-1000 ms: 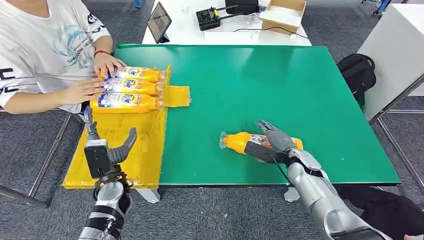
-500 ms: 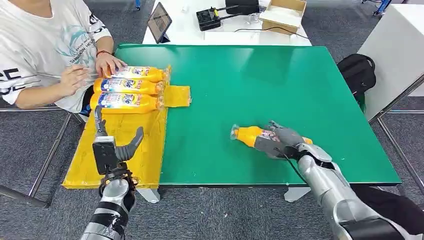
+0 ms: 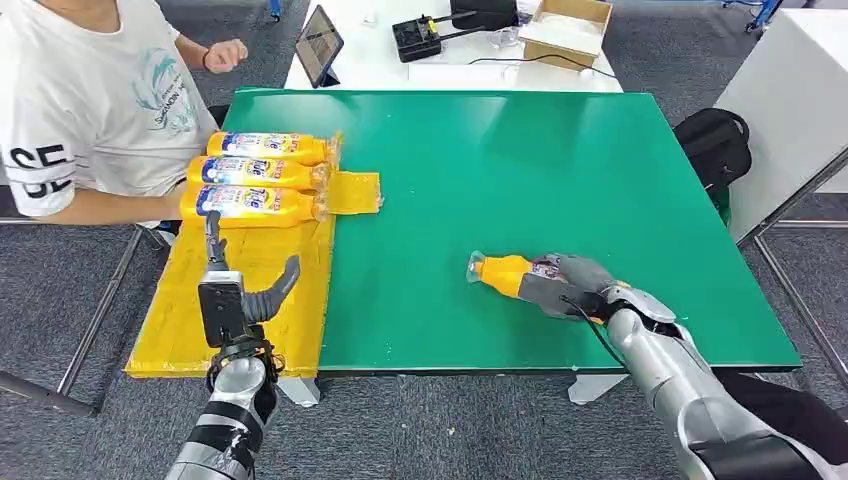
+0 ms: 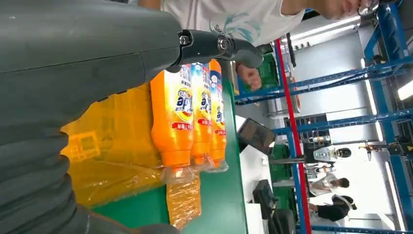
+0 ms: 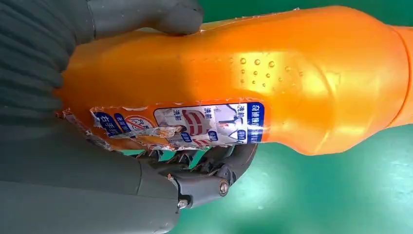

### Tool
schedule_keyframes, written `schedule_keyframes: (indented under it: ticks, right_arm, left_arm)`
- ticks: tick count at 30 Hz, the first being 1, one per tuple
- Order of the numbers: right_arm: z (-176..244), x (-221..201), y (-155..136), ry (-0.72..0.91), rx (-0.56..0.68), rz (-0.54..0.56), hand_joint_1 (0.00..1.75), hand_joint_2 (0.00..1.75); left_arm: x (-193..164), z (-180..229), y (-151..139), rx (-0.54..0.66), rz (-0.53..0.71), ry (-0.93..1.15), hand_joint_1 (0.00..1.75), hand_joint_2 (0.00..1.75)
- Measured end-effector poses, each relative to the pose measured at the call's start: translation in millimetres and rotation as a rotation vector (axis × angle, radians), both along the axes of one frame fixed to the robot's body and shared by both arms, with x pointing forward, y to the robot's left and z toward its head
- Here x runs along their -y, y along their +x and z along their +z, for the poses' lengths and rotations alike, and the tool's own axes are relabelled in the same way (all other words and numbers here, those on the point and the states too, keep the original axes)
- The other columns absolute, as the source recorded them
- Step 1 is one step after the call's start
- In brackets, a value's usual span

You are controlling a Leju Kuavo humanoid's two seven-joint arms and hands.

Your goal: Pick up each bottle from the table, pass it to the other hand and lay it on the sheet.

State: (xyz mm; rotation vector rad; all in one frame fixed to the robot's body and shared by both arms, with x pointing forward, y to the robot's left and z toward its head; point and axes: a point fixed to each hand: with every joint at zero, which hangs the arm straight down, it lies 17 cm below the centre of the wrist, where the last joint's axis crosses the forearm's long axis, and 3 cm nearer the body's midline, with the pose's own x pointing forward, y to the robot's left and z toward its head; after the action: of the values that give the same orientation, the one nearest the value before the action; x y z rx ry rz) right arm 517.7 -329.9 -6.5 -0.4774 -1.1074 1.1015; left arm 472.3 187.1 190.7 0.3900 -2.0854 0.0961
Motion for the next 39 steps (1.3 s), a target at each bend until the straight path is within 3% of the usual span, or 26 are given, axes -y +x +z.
schedule_keyframes:
  ticks: [9,12,16,20,24,27,30,39]
  right_arm:
    - [-2.4,-4.0,-3.7,0.033,-0.001,0.006,1.75,1.75]
    - [4.1,-21.5,-4.0,0.119,0.049,0.023,1.75,1.75]
    - [47.0,-70.1,0.1,0.356,0.294,0.012,1.75,1.75]
    - [111.2,-122.8,-21.5,0.609,0.563,-0.061,1.75,1.75]
    - [194.4,-114.2,-40.4,0.771,0.841,-0.162,1.75,1.75]
    - [233.6,-98.5,-57.7,0.792,0.999,-0.205,1.75,1.75]
    - [258.2,-90.4,-70.7,0.798,1.090,-0.229,1.75,1.75]
    - [284.2,-81.0,-86.2,0.777,1.198,-0.258,1.75,1.75]
  left_arm:
    - [4.5,-1.2,0.4,-0.003,-0.012,0.003,0.00,1.75]
    - [6.2,-1.5,0.0,-0.004,-0.015,0.005,0.00,1.75]
    - [6.8,-4.5,-1.4,-0.010,-0.017,0.007,0.00,1.75]
    - [20.7,-1.0,-2.3,-0.005,-0.051,0.004,0.00,1.75]
    - [30.2,-0.3,-3.1,-0.007,-0.079,-0.012,0.00,1.75]
    - [35.6,0.6,-3.4,-0.007,-0.094,-0.020,0.00,1.75]
    - [41.7,1.9,-3.9,-0.006,-0.113,-0.035,0.00,1.75]
    - [51.2,1.2,-3.9,-0.015,-0.172,-0.083,0.00,1.75]
